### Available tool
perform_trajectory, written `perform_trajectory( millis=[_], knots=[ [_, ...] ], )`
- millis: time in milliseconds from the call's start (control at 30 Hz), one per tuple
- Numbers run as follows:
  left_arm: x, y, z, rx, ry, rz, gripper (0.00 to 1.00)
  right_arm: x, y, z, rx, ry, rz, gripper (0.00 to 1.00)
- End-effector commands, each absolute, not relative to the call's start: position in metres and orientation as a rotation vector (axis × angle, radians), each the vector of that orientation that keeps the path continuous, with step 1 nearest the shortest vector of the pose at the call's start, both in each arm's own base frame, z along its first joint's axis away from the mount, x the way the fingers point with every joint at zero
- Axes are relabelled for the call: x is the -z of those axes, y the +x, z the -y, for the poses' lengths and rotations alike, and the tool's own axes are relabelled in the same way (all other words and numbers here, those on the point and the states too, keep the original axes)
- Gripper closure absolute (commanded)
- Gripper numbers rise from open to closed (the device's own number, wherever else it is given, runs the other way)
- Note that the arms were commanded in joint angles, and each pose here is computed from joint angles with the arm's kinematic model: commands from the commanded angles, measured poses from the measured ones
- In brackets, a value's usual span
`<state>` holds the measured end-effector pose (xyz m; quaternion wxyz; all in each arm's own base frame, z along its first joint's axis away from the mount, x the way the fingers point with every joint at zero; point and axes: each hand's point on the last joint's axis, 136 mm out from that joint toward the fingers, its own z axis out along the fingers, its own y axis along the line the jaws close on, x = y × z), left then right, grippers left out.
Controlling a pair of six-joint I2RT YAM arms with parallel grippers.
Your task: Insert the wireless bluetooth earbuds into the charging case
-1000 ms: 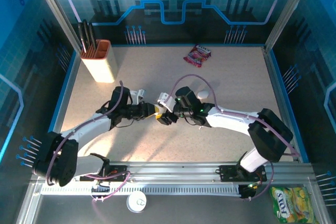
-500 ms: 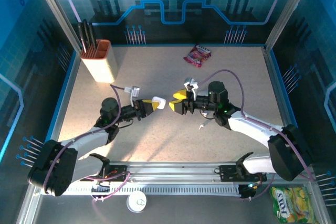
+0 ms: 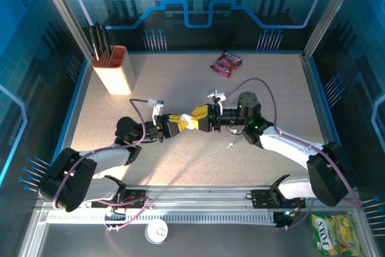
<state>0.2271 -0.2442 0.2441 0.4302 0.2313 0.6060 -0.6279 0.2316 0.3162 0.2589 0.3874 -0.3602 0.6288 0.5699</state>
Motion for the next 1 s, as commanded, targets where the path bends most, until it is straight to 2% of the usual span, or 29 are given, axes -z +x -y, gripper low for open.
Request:
perform_trajectory(
  millis=[0,67,200,300,400,567,633,867,967],
  knots=[
    [-0.262,0.215,0.248,1.557,0.688,-1.402,0.89,-0.265,0.234,-0.319,-1.424,-0.93,-1.586,0.69],
    [-0.261,0.215,0.247,1.546,0.687,-1.398,0.86,-0.265,0.233,-0.318,-1.407,-0.94,-1.58,0.75],
    [-0.259,0.218,0.246,1.507,0.675,-1.389,0.7,-0.268,0.231,-0.314,-1.358,-0.968,-1.577,0.8],
    [-0.257,0.218,0.245,1.457,0.701,-1.364,0.42,-0.269,0.229,-0.309,-1.291,-0.992,-1.58,0.81],
    [-0.254,0.215,0.245,1.387,0.762,-1.315,0.3,-0.268,0.23,-0.302,-1.193,-1.022,-1.596,0.81],
    [-0.245,0.21,0.248,1.285,0.88,-1.248,0.22,-0.263,0.224,-0.289,-1.077,-1.083,-1.653,0.84],
    [-0.237,0.208,0.251,1.236,0.941,-1.219,0.22,-0.263,0.219,-0.285,-1.046,-1.124,-1.667,0.84],
    [-0.224,0.199,0.27,1.265,1.079,-1.232,0.23,-0.266,0.201,-0.277,-0.989,-1.251,-1.691,0.85],
    [-0.223,0.197,0.276,1.288,1.106,-1.236,0.29,-0.264,0.196,-0.277,-0.975,-1.286,-1.706,0.86]
  ],
)
